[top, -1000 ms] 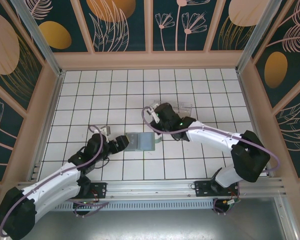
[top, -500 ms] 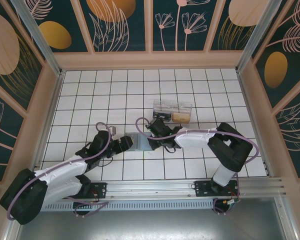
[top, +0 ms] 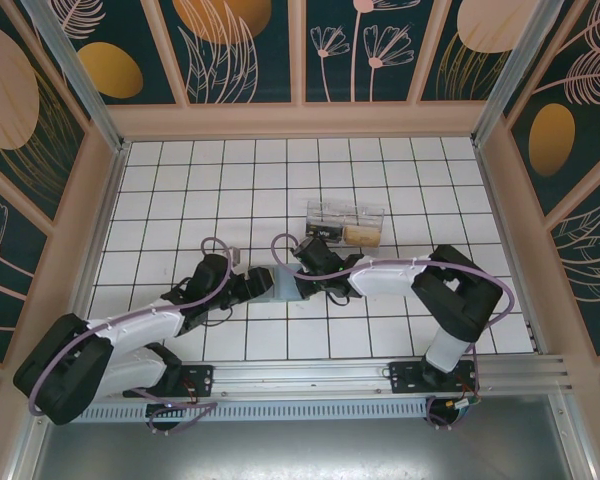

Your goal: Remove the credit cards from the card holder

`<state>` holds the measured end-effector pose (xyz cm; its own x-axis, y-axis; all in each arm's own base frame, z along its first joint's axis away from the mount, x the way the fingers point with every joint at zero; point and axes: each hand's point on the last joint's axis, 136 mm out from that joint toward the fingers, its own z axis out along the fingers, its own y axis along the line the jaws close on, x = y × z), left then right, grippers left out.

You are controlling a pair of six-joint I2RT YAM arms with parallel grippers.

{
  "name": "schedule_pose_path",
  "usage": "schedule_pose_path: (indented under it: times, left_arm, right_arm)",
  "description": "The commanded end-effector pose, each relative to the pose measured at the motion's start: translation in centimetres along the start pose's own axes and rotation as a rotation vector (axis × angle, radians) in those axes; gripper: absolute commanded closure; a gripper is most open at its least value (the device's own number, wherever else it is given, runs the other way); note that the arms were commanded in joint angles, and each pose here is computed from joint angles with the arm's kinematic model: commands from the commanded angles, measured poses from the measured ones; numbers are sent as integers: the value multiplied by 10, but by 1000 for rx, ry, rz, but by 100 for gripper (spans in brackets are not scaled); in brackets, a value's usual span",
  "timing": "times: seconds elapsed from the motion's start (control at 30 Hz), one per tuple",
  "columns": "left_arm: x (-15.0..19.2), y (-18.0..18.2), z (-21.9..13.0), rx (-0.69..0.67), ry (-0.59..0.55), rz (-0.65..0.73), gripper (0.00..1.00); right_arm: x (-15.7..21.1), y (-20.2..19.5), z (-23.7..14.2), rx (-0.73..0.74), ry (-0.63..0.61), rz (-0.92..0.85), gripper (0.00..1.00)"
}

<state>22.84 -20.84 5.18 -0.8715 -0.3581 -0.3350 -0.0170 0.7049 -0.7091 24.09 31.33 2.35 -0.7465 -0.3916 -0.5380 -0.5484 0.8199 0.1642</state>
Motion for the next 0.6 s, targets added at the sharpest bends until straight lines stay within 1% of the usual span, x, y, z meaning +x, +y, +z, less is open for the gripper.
schedule_pose_path:
  times: [0.0, 0.27, 0.57]
  left_arm:
    - [-5, -13, 3, 38, -2, 7, 17]
    - [-5, -2, 4, -18, -5, 10, 16]
    - [-1, 0, 9, -27, 21, 12, 16]
  right_arm:
    - [18, -5, 9, 22, 48, 3, 96]
    - [15, -3, 8, 16, 47, 1, 96]
    - [16, -2, 9, 15, 50, -2, 96]
